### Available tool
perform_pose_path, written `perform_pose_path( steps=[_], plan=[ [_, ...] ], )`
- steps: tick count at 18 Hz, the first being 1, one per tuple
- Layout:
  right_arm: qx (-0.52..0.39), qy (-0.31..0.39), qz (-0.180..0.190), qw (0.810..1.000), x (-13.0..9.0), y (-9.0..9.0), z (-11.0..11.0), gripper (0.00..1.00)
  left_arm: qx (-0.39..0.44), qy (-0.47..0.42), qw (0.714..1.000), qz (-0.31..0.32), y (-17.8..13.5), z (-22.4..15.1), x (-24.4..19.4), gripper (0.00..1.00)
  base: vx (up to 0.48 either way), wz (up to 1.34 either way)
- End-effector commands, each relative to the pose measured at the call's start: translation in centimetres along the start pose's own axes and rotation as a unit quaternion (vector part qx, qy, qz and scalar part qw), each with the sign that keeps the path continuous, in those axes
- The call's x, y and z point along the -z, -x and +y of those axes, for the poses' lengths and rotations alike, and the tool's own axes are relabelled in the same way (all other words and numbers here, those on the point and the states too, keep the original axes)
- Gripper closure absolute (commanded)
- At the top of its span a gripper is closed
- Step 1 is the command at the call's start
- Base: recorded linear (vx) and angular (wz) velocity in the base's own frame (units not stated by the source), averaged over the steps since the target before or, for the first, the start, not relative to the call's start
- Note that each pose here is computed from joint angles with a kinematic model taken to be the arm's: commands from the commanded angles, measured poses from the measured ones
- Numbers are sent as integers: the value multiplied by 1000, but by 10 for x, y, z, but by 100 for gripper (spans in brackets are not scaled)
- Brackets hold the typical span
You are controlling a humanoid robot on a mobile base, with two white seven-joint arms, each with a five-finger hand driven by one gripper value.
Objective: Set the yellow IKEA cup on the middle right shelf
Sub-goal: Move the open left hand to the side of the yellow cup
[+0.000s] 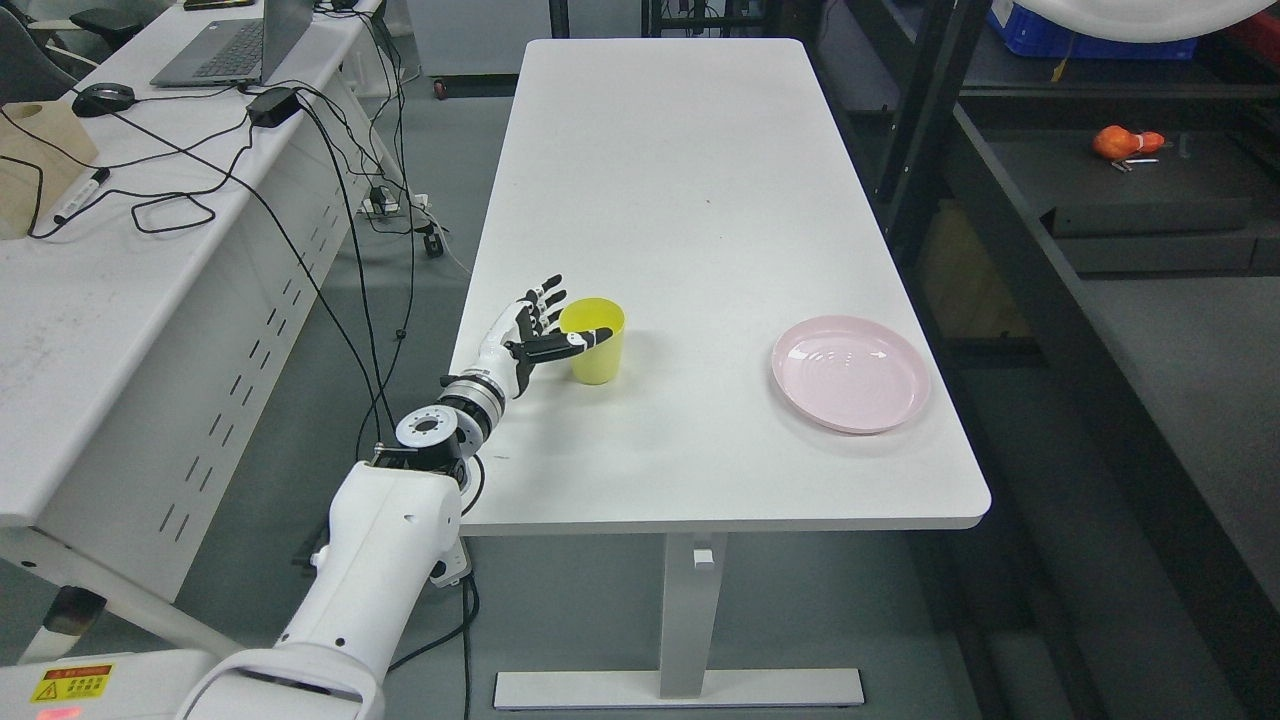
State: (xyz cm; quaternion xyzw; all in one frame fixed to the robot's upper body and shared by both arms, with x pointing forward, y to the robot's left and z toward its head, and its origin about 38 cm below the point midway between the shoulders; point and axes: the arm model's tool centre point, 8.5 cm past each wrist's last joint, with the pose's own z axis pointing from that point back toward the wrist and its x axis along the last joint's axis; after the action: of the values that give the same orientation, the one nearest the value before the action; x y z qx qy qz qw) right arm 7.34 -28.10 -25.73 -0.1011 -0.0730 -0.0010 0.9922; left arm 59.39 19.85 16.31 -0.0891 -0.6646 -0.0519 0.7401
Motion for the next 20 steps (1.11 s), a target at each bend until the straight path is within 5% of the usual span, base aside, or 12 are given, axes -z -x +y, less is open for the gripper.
perform_pose_path(
  steps=[1,10,15,20],
  plan=[
    [2,7,7,1000,1,9,-10,1,16,-4,1000,13,3,8,0,7,0,0],
    [2,7,7,1000,1,9,-10,1,26,-3,999,32,11,7,0,8,0,0],
    [2,7,7,1000,1,8,-10,1,18,-6,999,41,18,9,-1,24,0,0],
    [2,7,7,1000,1,9,-10,1,16,-6,999,39,17,9,-1,26,12,0]
  ],
)
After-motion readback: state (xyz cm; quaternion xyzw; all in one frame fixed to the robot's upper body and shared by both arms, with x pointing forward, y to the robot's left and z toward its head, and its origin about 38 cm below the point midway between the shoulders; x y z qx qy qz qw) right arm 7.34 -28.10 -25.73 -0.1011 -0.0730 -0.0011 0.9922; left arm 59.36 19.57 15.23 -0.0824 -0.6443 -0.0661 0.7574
